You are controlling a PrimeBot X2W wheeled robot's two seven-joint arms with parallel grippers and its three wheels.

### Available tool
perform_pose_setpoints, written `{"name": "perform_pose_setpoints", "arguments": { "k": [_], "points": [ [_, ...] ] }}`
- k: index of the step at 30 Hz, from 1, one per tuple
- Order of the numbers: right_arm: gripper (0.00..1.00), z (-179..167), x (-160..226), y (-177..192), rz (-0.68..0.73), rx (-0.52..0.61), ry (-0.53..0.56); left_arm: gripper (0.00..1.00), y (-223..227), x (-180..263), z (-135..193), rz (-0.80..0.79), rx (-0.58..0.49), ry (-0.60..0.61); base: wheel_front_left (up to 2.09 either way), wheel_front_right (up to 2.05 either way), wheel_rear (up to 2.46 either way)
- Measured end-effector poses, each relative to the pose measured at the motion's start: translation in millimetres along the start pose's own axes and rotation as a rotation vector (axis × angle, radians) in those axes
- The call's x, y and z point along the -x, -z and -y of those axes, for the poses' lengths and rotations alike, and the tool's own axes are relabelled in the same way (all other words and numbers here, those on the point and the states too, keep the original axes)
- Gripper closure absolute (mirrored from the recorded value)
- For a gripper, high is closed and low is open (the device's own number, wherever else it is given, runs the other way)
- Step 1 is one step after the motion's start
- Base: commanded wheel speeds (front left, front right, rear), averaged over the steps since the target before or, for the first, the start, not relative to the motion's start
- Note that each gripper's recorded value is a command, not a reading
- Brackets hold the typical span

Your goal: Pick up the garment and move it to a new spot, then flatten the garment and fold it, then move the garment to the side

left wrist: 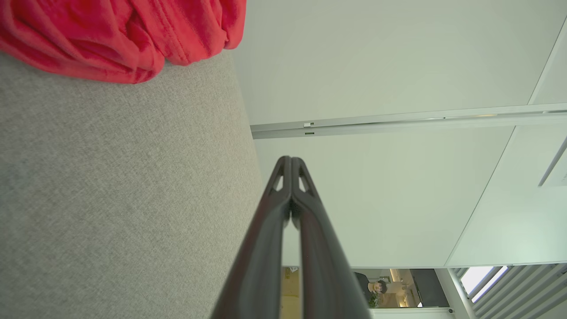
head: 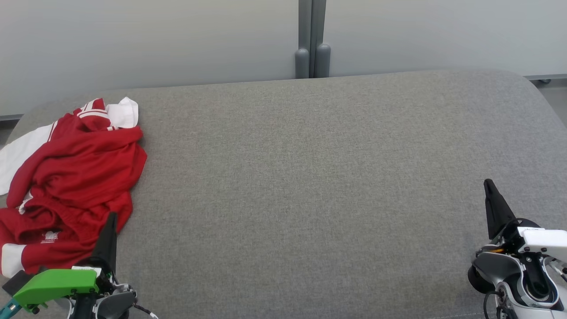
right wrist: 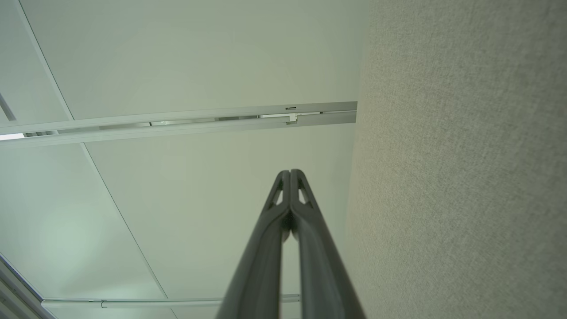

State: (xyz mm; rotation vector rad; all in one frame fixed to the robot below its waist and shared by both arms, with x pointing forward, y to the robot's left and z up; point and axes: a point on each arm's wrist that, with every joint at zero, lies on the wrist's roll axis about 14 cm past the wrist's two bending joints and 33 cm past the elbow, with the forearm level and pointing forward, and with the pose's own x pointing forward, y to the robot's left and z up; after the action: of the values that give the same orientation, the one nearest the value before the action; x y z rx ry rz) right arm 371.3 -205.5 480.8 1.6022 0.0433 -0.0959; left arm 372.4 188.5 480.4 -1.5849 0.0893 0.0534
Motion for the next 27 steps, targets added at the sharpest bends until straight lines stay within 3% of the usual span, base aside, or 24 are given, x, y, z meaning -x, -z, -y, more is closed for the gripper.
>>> {"name": "perform_pose_setpoints", "arguments": {
  "k": [12, 13, 14, 15, 18, 27],
  "points": [
    [1.0, 1, 0, 0, 0.0, -0.001, 0.003, 1.0, 0, 0, -1, 0.0, 0.001, -0.003, 0.0, 0.0, 0.0],
    [0.0, 5, 2, 1, 0.0, -0.005, 0.015, 0.0, 1, 1, -5, -0.001, 0.002, -0.015, 0.0, 0.0, 0.0],
    [1.0, 12, 4, 2, 0.0, -0.011, 0.034, 1.0, 2, 4, -11, -0.003, 0.006, -0.033, 0.0, 0.0, 0.0],
    [0.0, 20, 8, 4, 0.0, -0.018, 0.058, 0.0, 4, 7, -19, -0.004, 0.012, -0.055, 0.0, 0.0, 0.0],
    [0.0, 36, 16, 6, 0.002, -0.03, 0.106, 0.0, 10, 15, -34, -0.009, 0.027, -0.097, 0.0, 0.0, 0.0],
    [0.0, 34, 16, 10, 0.002, 0.004, 0.1, 0.0, 15, 14, -29, -0.01, 0.003, -0.085, 0.0, 0.0, 0.0]
  ]
}}
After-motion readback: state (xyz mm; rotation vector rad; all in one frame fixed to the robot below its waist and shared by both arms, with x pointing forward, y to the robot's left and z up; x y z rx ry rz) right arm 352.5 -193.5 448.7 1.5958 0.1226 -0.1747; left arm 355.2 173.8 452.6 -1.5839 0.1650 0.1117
